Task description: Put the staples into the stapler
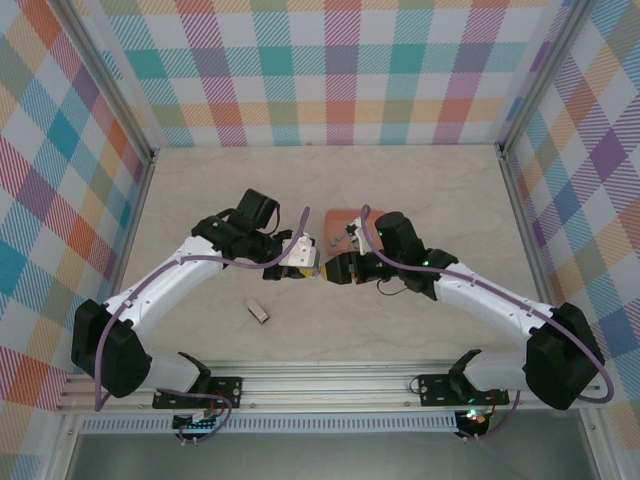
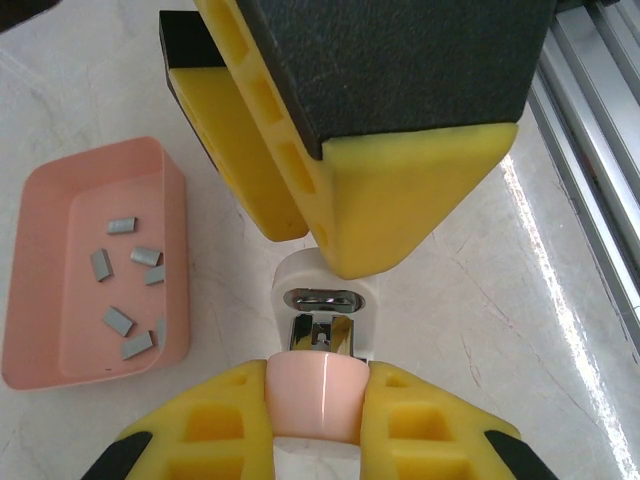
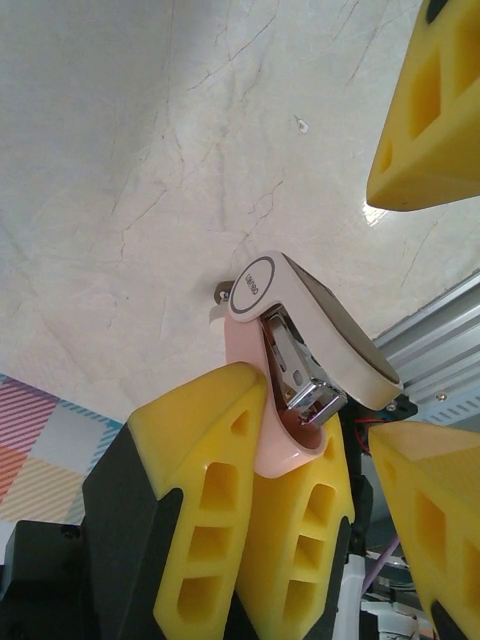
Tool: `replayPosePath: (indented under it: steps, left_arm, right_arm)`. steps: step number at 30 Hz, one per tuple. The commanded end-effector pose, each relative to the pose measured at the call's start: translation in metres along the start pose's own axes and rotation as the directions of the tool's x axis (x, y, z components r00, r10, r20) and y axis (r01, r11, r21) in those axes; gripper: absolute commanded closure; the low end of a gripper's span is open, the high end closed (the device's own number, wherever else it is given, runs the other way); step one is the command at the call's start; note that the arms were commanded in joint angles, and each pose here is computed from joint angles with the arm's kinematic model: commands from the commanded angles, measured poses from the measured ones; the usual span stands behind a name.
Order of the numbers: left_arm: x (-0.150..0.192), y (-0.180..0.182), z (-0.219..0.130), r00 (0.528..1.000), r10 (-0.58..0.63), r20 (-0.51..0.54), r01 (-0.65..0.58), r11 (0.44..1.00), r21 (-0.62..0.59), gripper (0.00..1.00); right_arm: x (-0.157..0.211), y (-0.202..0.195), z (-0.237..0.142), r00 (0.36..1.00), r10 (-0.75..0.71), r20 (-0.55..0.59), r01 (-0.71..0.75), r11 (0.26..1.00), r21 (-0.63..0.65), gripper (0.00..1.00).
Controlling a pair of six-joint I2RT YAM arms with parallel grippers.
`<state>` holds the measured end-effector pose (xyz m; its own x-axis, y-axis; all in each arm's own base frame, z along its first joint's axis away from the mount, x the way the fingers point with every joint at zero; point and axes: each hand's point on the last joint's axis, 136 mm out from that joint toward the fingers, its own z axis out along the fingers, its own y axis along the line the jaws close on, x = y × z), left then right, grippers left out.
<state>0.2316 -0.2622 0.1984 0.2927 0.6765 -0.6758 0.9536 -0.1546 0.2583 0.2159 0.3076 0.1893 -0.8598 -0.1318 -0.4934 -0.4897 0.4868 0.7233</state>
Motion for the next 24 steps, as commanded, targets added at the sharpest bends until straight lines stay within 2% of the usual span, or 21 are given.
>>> replayPosePath:
  steps: [1,24]
  left_arm:
    - [-0.012,-0.003,-0.003,0.999,0.019,0.042,-0.019,1.000,0.001,0.98]
    - [-0.020,-0.005,-0.010,0.997,0.040,0.066,-0.039,0.999,-0.014,0.98]
  right_arm:
    - [-0.009,0.007,0.001,1.000,0.001,0.021,-0.001,1.000,-0.007,0.43]
    - [0.019,-0.050,0.008,0.992,0.122,0.011,-0.123,0.978,0.167,0.45]
